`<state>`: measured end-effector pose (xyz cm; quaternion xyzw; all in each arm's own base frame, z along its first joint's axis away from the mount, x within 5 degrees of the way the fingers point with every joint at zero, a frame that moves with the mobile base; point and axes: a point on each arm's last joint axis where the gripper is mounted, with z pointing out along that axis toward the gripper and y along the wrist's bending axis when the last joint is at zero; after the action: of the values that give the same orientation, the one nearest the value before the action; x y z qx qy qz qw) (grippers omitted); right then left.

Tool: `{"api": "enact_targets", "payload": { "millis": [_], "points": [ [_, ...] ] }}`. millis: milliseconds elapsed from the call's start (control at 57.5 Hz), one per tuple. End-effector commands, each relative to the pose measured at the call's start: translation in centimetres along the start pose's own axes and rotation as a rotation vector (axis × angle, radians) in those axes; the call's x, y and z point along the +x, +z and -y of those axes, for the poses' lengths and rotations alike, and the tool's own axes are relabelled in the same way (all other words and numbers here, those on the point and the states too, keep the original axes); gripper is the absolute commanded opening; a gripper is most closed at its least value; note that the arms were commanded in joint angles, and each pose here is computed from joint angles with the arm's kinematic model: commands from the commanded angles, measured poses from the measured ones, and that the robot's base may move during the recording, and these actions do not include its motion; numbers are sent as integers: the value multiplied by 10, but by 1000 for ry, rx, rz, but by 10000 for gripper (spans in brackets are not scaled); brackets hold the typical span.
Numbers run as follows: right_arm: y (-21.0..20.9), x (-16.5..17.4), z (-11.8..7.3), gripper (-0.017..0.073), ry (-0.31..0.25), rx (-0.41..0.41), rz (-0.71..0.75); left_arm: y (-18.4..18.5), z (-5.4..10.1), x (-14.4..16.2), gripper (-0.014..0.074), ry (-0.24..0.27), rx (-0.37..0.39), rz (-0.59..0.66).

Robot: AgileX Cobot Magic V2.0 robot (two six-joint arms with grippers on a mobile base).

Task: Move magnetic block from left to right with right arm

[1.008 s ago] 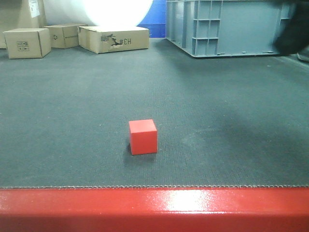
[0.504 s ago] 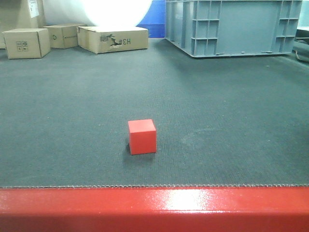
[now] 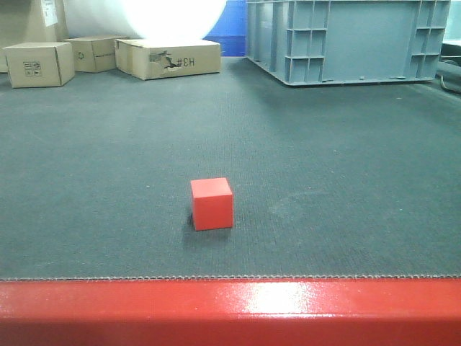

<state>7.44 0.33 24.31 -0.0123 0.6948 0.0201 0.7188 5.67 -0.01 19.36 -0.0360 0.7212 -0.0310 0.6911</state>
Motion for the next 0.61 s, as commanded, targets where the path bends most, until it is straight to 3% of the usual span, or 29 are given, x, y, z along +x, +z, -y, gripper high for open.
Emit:
{"api": "enact_targets", "payload": {
  "millis": [0,278,382,417,487,591],
  "points": [
    [0,-16,2,33,-11,21,99,-1,0,-6,-126,-7,0,89],
    [0,-14,2,33,-14,22,99,-1,0,-6,-126,-7,0,89],
    [-5,-13,1,33,-108,14,123,-1,0,-6,-126,-7,0,89],
    [-7,-10,0,33,-114,12,130,-1,0,-6,-126,-7,0,89],
    [-10,0,0,33,-49,4,130,-1,0,-6,-126,-7,0,89],
    [-14,20,0,33,92,-6,120,-1,0,-6,-126,-7,0,89]
  ]
}}
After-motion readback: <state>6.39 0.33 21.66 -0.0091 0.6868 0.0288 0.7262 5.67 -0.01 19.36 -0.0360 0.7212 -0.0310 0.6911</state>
